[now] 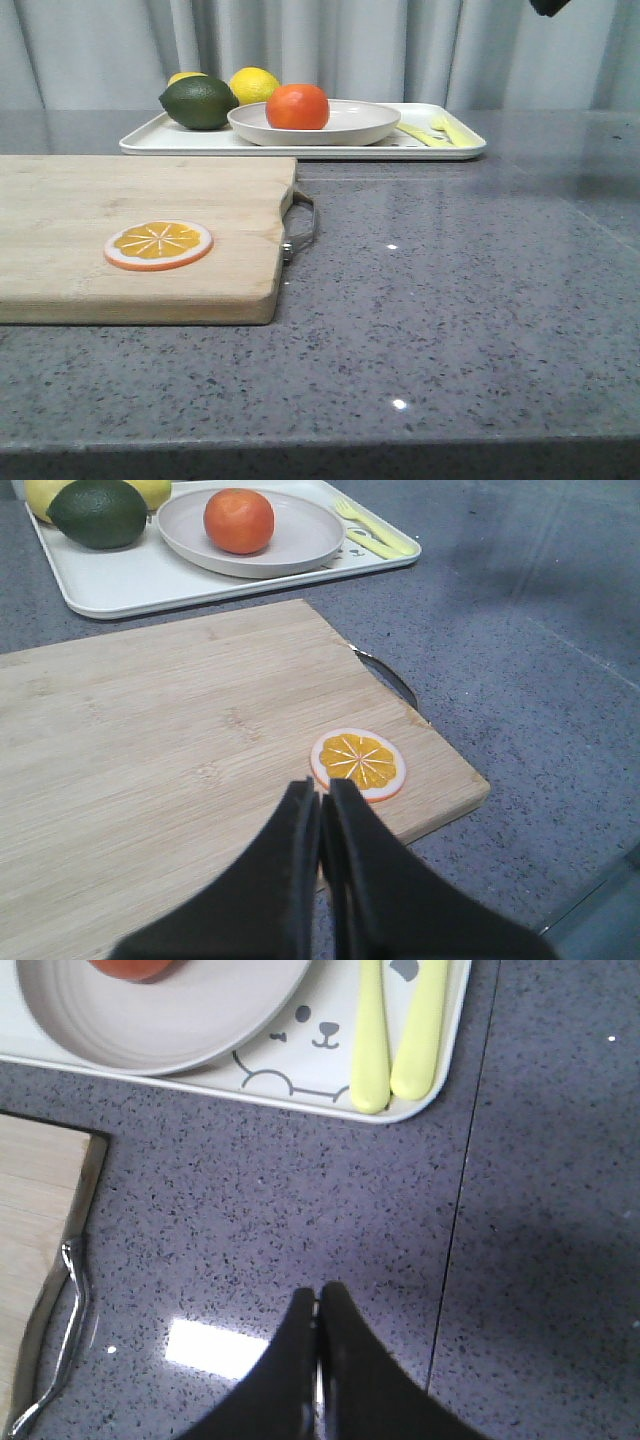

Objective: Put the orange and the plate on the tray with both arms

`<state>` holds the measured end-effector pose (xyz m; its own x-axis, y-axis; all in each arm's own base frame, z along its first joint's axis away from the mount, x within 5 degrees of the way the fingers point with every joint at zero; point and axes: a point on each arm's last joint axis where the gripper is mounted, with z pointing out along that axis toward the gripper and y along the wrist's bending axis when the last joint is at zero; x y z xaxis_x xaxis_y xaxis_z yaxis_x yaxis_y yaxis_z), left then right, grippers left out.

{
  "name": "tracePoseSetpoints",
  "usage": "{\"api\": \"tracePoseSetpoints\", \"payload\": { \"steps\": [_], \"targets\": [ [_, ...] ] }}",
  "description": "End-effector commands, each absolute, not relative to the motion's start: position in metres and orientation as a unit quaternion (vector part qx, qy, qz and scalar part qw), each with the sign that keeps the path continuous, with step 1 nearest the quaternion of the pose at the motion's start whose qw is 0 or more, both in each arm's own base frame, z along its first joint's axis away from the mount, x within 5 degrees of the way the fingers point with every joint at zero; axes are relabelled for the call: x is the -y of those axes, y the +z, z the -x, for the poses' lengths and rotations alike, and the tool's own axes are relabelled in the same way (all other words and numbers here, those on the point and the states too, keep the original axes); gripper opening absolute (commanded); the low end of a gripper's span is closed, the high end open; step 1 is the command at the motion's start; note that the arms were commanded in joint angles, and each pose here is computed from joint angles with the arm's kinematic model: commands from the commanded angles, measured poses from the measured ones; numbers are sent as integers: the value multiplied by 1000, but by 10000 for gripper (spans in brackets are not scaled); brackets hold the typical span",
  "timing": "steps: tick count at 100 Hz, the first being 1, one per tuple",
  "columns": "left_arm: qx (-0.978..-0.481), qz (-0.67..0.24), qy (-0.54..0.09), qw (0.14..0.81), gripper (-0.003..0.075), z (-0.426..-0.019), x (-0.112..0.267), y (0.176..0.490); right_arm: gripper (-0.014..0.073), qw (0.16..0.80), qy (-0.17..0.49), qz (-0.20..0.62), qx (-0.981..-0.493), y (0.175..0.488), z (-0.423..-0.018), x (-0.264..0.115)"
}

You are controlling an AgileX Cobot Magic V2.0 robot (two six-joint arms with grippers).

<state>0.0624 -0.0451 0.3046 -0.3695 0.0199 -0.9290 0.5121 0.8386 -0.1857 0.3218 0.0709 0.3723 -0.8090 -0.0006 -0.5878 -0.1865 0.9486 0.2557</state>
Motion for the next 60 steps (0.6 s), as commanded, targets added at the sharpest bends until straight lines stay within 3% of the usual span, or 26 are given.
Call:
{"api": "tracePoseSetpoints", "payload": {
  "steps": [1,29,60],
  "targets": [
    [-772,-153,-243,567,-19,-66,46,319,-52,402,149,54,-902,394,-293,-63],
    [-781,-156,-241,555,-19,-65,46,316,-52,498,123,50,-857,361,-219,-45],
    [-772,-157,-245,565,-19,-57,42,318,-52,546,115,34,-829,309,-146,-31]
  ]
}}
